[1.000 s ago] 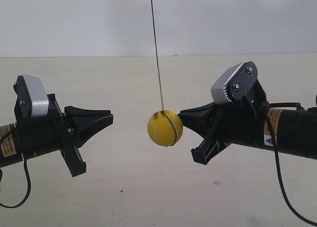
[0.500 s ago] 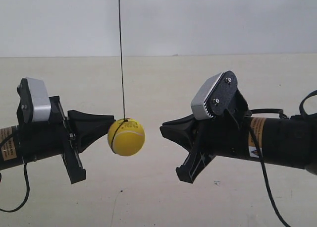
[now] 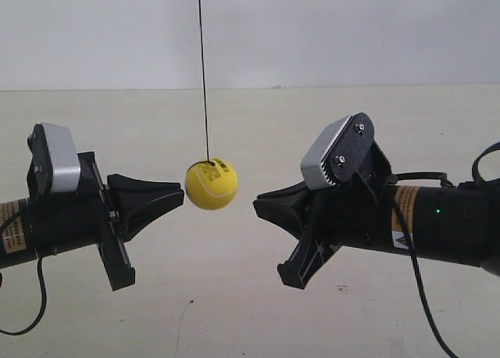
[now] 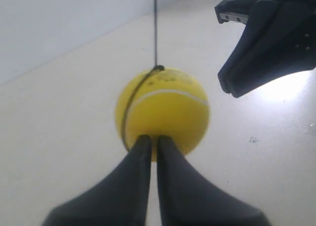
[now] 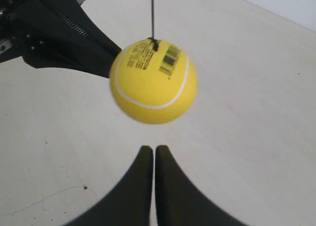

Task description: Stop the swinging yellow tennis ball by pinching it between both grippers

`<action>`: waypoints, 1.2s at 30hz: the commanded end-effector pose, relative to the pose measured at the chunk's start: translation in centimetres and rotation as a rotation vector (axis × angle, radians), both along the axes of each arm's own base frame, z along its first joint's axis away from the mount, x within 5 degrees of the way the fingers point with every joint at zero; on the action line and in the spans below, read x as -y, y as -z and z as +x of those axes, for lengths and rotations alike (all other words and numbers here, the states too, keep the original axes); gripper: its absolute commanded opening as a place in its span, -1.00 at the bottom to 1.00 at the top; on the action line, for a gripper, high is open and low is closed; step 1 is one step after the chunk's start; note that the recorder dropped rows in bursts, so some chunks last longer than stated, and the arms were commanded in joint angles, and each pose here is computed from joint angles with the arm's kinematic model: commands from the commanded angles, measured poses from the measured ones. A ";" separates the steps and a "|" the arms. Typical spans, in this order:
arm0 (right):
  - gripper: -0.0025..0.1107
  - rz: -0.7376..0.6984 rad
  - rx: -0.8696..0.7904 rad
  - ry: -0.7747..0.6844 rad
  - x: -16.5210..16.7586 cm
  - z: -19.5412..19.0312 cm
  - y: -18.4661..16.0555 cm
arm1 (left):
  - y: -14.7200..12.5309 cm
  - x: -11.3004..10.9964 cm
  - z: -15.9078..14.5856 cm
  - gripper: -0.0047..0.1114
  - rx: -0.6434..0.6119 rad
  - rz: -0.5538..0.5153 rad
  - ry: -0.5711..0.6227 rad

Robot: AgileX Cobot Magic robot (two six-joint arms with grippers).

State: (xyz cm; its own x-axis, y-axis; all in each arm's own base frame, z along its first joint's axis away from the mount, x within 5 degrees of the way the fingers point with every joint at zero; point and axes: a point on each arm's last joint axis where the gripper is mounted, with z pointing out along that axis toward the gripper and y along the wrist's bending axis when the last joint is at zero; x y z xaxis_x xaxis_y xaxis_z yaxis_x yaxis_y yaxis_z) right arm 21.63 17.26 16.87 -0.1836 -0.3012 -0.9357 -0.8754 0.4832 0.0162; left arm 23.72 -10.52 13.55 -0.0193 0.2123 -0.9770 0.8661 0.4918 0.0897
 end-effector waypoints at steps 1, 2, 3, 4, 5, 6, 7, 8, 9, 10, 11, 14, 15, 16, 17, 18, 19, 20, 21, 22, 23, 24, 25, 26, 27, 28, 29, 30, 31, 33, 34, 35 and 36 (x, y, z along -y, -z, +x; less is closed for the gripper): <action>-0.96 0.004 0.003 -0.006 -0.1 0.1 -0.1 | -0.1 0.2 -0.1 -0.84 0.005 -0.010 0.017; -0.96 0.004 0.003 -0.006 -0.1 0.1 -0.1 | -0.1 0.2 -0.1 -0.84 0.005 -0.010 0.017; -0.96 0.002 0.006 -0.007 -0.1 0.1 -0.1 | -0.1 0.2 -0.1 -0.84 0.005 -0.010 0.017; -0.96 -0.001 0.019 -0.008 -0.1 0.1 -0.1 | -0.1 0.2 0.0 -0.84 0.005 -0.014 0.006; -0.96 -0.009 0.041 -0.009 -0.1 0.1 -0.1 | -0.1 0.1 0.1 -0.84 0.004 -0.016 -0.005; -0.96 -0.016 0.060 -0.002 0.0 0.3 -0.2 | -0.1 0.1 0.2 -0.84 0.004 -0.018 -0.011; -0.96 -0.023 0.074 0.014 0.1 0.4 -0.2 | -0.1 0.1 0.2 -0.84 0.004 -0.019 -0.013; -0.96 -0.029 0.073 0.039 0.2 0.6 -0.2 | -0.1 0.1 0.2 -0.84 0.004 -0.019 -0.013; -0.96 -0.038 0.077 0.059 0.3 0.8 -0.1 | -0.1 0.1 0.2 -0.84 0.004 -0.019 -0.013; -0.96 -0.048 0.077 0.075 0.4 0.9 0.0 | -0.1 0.1 0.2 -0.84 0.004 -0.019 -0.013; -0.96 -0.056 0.082 0.086 0.5 1.0 0.0 | -0.1 0.1 0.2 -0.84 0.004 -0.019 -0.013; -0.96 -0.063 0.088 0.097 0.6 1.1 0.0 | -0.1 0.1 0.2 -0.84 0.004 -0.019 -0.013; -0.96 -0.062 0.088 0.097 0.6 1.1 0.0 | -0.1 0.1 0.2 -0.84 0.004 -0.019 -0.013; -0.96 -0.060 0.089 0.096 0.6 1.1 0.0 | -0.1 0.1 0.2 -0.84 0.004 -0.019 -0.013; -0.96 -0.054 0.080 0.100 0.6 1.1 0.0 | -0.1 0.1 0.2 -0.84 0.004 -0.019 -0.013; -0.96 -0.044 0.068 0.105 0.5 1.1 0.0 | -0.1 0.1 0.2 -0.84 0.004 -0.018 -0.011; -0.96 -0.041 0.064 0.101 0.5 1.0 0.0 | -0.1 0.1 0.1 -0.84 0.004 -0.018 -0.009; -0.96 -0.036 0.062 0.094 0.5 1.0 -0.1 | -0.1 0.1 0.1 -0.84 0.004 -0.017 -0.007; -0.96 -0.033 0.059 0.089 0.4 0.9 -0.1 | -0.1 0.1 0.1 -0.84 0.004 -0.016 -0.003; -0.96 -0.030 0.049 0.084 0.4 0.9 0.0 | -0.1 0.2 0.1 -0.84 0.005 -0.014 0.003; -0.96 -0.025 0.046 0.074 0.3 0.8 -0.1 | -0.1 0.2 0.0 -0.84 0.005 -0.012 0.011; -0.96 -0.021 0.041 0.064 0.3 0.7 -0.1 | -0.1 0.2 0.0 -0.84 0.005 -0.011 0.014; -0.96 -0.014 0.035 0.059 0.2 0.6 -0.1 | -0.1 0.2 -0.1 -0.84 0.005 -0.010 0.017; -0.96 -0.007 0.028 0.052 0.2 0.6 -0.1 | -0.1 0.2 -0.1 -0.84 0.005 -0.009 0.021; -0.96 0.001 0.027 0.043 0.1 0.5 -0.2 | -0.1 0.3 -0.1 -0.84 0.005 -0.009 0.024; -0.96 0.006 0.024 0.034 0.0 0.4 -0.2 | -0.1 0.3 -0.2 -0.84 0.004 -0.007 0.032; -0.96 0.015 0.018 0.028 0.0 0.4 -0.2 | 0.0 0.3 -0.2 -0.84 0.002 -0.006 0.039; -0.96 0.018 0.018 0.023 0.0 0.3 -0.3 | 0.0 0.3 -0.3 -0.84 0.003 -0.004 0.047; -0.96 0.021 0.018 0.023 0.0 0.3 -0.3 | 0.0 0.4 -0.3 -0.84 0.003 -0.003 0.049; -0.96 0.020 0.019 0.021 -0.1 0.3 -0.3 | -0.1 0.5 -0.3 -0.84 0.002 -0.009 0.040; -0.96 0.020 0.019 0.021 -0.1 0.3 -0.3 | -0.1 0.5 -0.3 -0.84 0.002 -0.009 0.040; -0.96 0.018 0.020 0.019 -0.1 0.3 -0.3 | -0.1 0.5 -0.3 -0.84 0.002 -0.009 0.040; -0.96 0.018 0.020 0.019 -0.1 0.3 -0.3 | -0.1 0.5 -0.3 -0.84 0.002 -0.009 0.040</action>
State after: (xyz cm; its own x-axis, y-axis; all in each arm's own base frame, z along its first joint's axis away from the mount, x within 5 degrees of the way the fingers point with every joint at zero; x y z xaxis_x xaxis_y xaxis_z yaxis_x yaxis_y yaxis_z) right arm 21.91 17.16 17.01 -0.1822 -0.2842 -0.9413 -0.8591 0.5117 0.0118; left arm 23.45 -10.83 13.54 -0.0072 0.2186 -0.9758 0.8837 0.4580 0.0961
